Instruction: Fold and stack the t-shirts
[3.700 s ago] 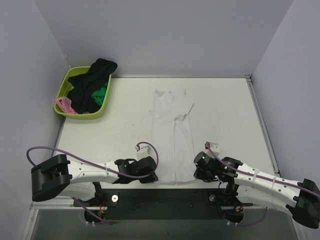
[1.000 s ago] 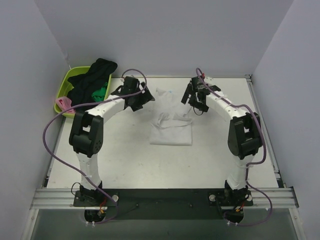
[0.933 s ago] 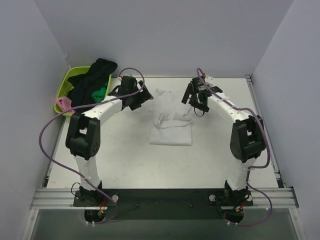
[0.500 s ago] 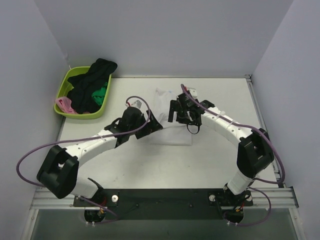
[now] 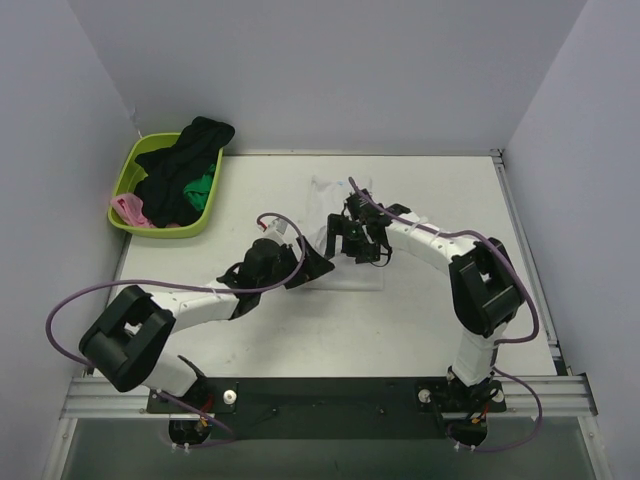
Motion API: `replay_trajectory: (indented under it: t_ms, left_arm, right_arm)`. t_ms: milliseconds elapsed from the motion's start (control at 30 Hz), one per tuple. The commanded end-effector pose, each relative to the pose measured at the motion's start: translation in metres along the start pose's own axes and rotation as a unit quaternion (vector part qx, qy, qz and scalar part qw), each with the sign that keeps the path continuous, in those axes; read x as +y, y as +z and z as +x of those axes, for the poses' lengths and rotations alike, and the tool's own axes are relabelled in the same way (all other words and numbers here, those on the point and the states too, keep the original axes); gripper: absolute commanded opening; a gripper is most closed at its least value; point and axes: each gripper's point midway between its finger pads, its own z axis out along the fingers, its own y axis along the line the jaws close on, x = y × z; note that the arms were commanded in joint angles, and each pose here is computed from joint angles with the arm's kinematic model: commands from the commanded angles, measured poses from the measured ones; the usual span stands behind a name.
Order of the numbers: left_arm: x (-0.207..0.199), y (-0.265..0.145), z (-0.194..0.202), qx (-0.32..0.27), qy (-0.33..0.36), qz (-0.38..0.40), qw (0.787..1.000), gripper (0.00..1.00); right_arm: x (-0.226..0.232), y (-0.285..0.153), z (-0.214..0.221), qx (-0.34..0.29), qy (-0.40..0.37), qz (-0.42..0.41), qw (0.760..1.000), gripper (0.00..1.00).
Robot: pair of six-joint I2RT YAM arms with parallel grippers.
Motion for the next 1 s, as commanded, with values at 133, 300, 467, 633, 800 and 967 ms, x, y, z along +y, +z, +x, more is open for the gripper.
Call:
replay_trajectory:
  t_ms: [133,300,467,633,800,967]
  left_arm:
    - [-0.050,0.013,-0.021,-0.041,0.029,0.118,0.992,0.90]
    - [-0.046,0.022,-0.012,-0.034,0.020,0.139,0.990,0.88]
    - [-0.036,0.026,-0.004,-0.036,0.025,0.149,0.988,0.87]
    - [-0.031,0.028,0.000,-0.039,0.028,0.156,0.987,0.86]
    - [-0.016,0.033,0.007,-0.036,0.038,0.142,0.989,0.85]
    - [-0.003,0.039,0.014,-0.034,0.037,0.138,0.989,0.85]
  right_arm:
    - [0.040,0.006,-0.007,0.009,0.022,-0.071,0.997,0.86]
    - [0.044,0.018,-0.001,0.023,0.041,-0.083,0.995,0.86]
    - [0.037,0.029,-0.002,0.022,0.051,-0.074,0.996,0.86]
    - [0.035,0.037,-0.011,0.012,0.063,-0.073,0.995,0.86]
    - [0.033,0.037,-0.021,0.001,0.066,-0.073,0.995,0.86]
    - [0.029,0.040,-0.026,0.000,0.074,-0.070,0.995,0.86]
